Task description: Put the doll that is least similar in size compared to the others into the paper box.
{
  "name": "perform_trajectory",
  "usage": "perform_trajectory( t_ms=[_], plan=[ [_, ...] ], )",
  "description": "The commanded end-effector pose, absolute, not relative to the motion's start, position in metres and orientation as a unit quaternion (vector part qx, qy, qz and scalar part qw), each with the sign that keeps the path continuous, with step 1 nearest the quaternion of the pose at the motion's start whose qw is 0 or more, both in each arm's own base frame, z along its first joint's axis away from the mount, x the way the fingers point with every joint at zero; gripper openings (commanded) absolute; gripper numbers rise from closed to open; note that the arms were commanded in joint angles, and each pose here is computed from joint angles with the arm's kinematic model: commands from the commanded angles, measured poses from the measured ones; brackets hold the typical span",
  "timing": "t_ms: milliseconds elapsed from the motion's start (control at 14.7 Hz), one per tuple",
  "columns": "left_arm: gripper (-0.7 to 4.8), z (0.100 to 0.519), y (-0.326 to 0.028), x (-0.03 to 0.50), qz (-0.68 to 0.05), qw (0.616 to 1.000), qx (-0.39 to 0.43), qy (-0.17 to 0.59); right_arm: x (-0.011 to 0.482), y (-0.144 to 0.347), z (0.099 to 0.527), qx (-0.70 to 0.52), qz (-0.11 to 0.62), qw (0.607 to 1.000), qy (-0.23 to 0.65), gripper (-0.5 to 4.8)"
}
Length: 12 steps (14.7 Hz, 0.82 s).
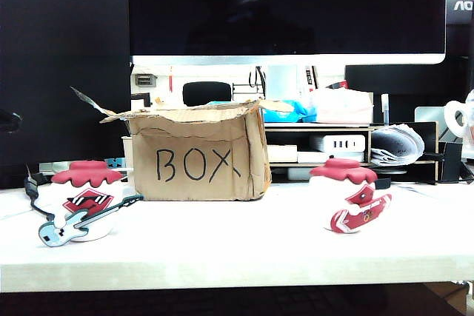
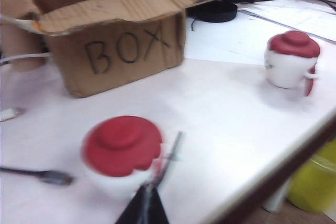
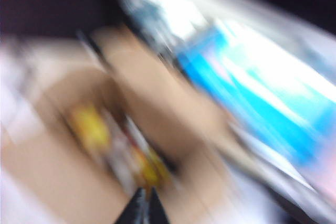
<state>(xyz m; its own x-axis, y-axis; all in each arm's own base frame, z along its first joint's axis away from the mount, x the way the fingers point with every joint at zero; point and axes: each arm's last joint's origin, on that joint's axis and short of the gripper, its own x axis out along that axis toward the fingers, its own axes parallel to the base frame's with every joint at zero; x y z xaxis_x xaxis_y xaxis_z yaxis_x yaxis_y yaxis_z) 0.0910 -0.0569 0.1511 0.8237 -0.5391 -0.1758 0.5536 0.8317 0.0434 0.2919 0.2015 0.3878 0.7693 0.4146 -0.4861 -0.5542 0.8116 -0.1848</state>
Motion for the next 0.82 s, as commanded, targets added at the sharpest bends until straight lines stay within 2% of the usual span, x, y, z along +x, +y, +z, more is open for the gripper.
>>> perform_trajectory(
  t_ms=[68, 205, 409, 614, 819],
  plan=[
    [-0.05, 0.157, -0.044, 0.095, -0.225, 0.972, 0.035, 0.051, 0.251, 0.171, 0.395, -0.19, 0.236, 0.907, 0.291, -0.02],
    [-0.05, 0.161, -0.028, 0.098, -0.15, 0.988, 0.028, 0.027, 0.214, 0.156, 0.395, -0.142, 0.238, 0.921, 0.273, -0.02],
    [-0.05, 0.164, -0.014, 0.098, -0.08, 0.996, 0.025, 0.011, 0.171, 0.129, 0.387, -0.069, 0.239, 0.942, 0.226, -0.02],
    [-0.05, 0.166, -0.006, 0.097, -0.037, 0.999, 0.024, -0.002, 0.125, 0.098, 0.363, -0.03, 0.25, 0.949, 0.192, -0.02],
    [-0.05, 0.166, -0.005, 0.097, -0.034, 0.999, 0.024, -0.001, 0.087, 0.072, 0.343, 0.007, 0.272, 0.953, 0.135, -0.01]
  ],
)
